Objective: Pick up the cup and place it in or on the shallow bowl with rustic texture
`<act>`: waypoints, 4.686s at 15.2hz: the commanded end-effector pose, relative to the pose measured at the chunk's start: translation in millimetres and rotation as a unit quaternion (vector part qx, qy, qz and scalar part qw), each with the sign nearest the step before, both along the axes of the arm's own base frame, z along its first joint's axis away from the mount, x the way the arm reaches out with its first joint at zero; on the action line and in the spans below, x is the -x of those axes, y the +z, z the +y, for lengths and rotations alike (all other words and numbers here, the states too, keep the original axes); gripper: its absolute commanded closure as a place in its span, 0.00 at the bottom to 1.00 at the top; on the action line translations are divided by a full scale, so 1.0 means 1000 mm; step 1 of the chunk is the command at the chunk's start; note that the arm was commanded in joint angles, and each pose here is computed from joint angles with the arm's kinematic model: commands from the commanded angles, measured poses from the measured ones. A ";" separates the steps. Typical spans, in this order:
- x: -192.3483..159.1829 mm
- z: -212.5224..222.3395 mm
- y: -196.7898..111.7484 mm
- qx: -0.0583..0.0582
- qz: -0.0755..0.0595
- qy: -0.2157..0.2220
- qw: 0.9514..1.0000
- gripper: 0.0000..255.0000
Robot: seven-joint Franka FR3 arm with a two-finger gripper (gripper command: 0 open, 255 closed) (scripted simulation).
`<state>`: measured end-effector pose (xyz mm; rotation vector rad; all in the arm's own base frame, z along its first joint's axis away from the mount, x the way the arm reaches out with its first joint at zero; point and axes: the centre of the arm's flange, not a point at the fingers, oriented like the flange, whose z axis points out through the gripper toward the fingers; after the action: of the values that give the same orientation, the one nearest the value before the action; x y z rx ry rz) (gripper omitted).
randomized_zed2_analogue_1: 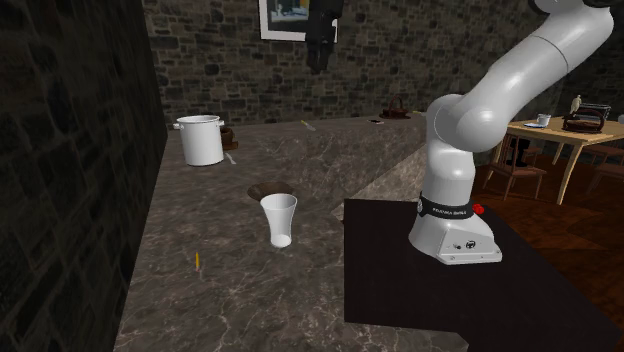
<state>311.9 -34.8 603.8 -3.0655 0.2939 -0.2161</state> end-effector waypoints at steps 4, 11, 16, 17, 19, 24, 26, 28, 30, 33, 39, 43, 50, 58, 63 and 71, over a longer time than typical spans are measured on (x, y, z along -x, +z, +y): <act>-0.009 -0.011 -0.038 -0.012 -0.002 0.000 1.000 0.00; -0.031 -0.034 -0.127 -0.041 -0.007 -0.001 0.999 0.00; -0.046 -0.047 -0.192 -0.062 -0.010 -0.001 0.998 0.00; -0.050 -0.049 -0.205 -0.066 -0.011 -0.001 0.998 0.00; -0.056 -0.053 -0.231 -0.075 -0.013 -0.001 0.997 0.00; -0.073 -0.062 -0.296 -0.095 -0.016 -0.002 0.995 0.00; -0.080 -0.065 -0.322 -0.103 -0.017 -0.002 0.994 0.00; -0.084 -0.066 -0.339 -0.109 -0.018 -0.002 0.994 0.00; -0.086 -0.064 -0.349 -0.109 -0.018 -0.002 0.994 0.00; -0.089 -0.060 -0.364 -0.109 -0.018 -0.002 0.994 0.00; -0.091 -0.056 -0.377 -0.109 -0.018 -0.002 0.994 0.00; -0.091 -0.056 -0.377 -0.109 -0.018 -0.002 0.994 0.00; -0.091 -0.056 -0.377 -0.109 -0.018 -0.002 0.994 1.00; -0.091 -0.056 -0.350 -0.109 -0.018 -0.002 0.994 1.00; -0.091 -0.056 -0.324 -0.109 -0.018 -0.002 0.994 1.00; -0.091 -0.056 -0.282 -0.109 -0.018 -0.002 0.994 1.00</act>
<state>402.3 -92.3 316.8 -2.8421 0.3001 -0.2245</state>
